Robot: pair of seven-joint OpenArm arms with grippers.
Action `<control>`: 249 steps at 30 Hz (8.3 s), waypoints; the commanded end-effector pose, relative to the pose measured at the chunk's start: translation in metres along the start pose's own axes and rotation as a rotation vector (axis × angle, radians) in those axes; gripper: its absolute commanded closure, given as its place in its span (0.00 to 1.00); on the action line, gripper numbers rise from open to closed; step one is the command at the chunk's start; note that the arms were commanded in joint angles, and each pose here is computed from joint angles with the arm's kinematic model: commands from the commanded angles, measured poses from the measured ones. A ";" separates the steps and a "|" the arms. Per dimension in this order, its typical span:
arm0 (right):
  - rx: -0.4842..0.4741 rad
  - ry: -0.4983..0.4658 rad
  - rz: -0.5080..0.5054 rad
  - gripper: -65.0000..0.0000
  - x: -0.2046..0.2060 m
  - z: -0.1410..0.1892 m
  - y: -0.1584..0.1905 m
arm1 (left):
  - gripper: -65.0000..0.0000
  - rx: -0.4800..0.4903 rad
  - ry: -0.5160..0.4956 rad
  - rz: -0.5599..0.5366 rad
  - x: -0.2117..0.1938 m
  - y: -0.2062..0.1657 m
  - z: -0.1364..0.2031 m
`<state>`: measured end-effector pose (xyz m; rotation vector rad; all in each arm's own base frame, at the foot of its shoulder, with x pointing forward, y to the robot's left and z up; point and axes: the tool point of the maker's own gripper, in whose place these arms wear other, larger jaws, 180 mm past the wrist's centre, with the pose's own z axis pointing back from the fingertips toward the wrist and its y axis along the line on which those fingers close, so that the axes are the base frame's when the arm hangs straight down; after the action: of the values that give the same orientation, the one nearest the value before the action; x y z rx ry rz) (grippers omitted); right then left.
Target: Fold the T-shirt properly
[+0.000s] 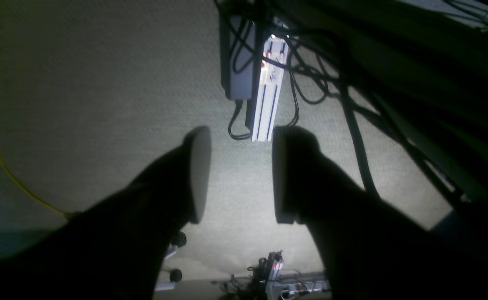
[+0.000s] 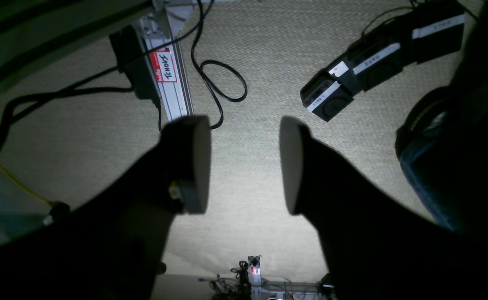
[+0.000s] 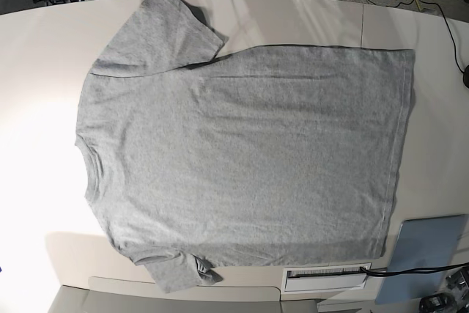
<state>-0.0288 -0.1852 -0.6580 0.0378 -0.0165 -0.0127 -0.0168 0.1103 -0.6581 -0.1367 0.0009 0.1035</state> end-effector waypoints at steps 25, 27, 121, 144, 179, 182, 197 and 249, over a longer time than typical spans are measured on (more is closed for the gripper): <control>-0.052 -0.125 0.115 0.59 -0.059 0.079 -0.062 | 0.60 -0.087 -0.185 -0.049 -0.016 0.022 0.081; -0.023 -0.151 0.109 0.59 -0.057 0.097 -0.062 | 0.60 -0.075 -0.197 -0.063 -0.017 0.029 0.094; -0.458 -0.572 1.401 0.59 0.152 0.373 -0.041 | 1.00 0.318 -0.325 -1.601 0.185 0.138 0.219; -0.308 -0.472 1.541 0.59 0.169 0.268 -0.016 | 1.00 0.315 -0.328 -1.595 0.185 0.137 0.219; -0.248 -0.447 1.588 0.99 0.192 0.222 0.006 | 1.00 0.307 -0.308 -1.596 0.182 0.139 0.218; -0.255 -0.412 1.530 1.00 0.191 0.221 -0.002 | 1.00 0.304 -0.310 -1.592 0.182 0.138 0.218; -0.433 -0.314 1.455 1.00 0.149 0.280 -0.033 | 1.00 0.227 -0.292 -1.515 0.142 0.129 0.221; -0.646 -0.760 1.124 1.00 0.311 0.340 -0.057 | 1.00 0.283 -0.731 -1.089 0.272 0.102 0.296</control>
<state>0.2680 -0.2536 -0.3285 -0.5809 -0.7645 1.0925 0.2324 0.2710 -0.3929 0.1604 -0.7536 -0.9318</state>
